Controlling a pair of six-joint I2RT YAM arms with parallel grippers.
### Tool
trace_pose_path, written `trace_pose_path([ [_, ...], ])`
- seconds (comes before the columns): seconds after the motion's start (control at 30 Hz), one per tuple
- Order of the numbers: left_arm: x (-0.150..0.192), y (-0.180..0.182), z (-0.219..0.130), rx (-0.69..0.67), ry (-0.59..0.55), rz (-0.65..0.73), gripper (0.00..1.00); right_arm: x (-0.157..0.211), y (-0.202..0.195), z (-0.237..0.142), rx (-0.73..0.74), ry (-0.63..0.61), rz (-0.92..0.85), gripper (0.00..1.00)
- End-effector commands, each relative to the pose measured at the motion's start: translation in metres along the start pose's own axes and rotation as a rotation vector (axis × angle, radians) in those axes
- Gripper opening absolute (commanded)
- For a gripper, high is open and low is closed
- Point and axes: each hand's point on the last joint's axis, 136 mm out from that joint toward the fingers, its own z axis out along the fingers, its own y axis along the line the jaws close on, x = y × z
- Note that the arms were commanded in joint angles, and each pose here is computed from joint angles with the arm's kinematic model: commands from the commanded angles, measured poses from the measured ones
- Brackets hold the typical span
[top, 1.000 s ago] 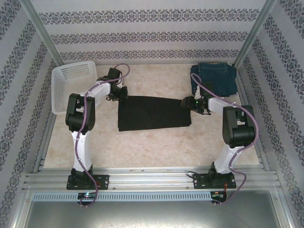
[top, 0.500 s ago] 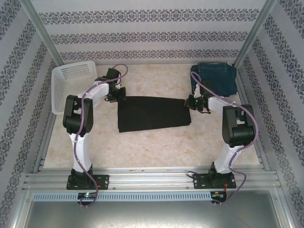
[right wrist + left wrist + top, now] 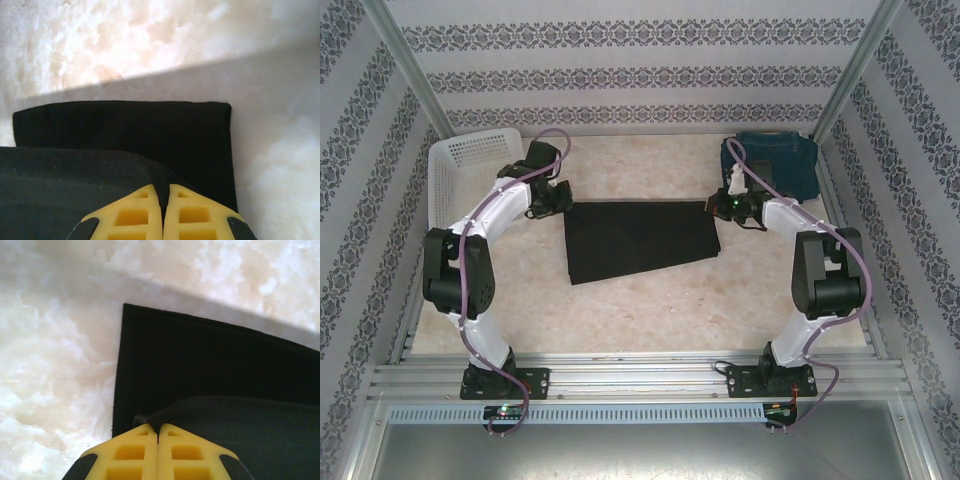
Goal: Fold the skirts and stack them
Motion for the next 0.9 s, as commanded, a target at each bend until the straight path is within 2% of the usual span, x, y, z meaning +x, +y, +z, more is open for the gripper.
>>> trace_pose_path([
  [0.0,0.006,0.022,0.008,-0.097,0.032,-0.034,0.00,-0.004,0.009,0.015,-0.026,0.045,-0.021,0.00],
  [0.17,-0.013,0.017,0.029,-0.091,0.023,-0.015,0.00,-0.010,-0.003,0.034,0.030,0.051,0.007,0.00],
  [0.27,-0.023,0.024,0.037,-0.158,0.023,-0.012,0.00,-0.015,-0.001,0.041,0.014,0.051,0.025,0.00],
  [0.5,-0.018,0.028,0.017,-0.155,-0.008,-0.051,0.00,-0.027,0.011,0.026,0.016,0.002,0.004,0.00],
  [0.67,-0.016,0.046,0.009,-0.172,-0.024,-0.089,0.00,-0.036,0.031,0.018,-0.047,-0.010,-0.027,0.00],
  [0.87,-0.023,0.062,0.029,-0.200,0.005,-0.130,0.00,-0.042,0.030,0.048,-0.084,0.038,0.004,0.04],
])
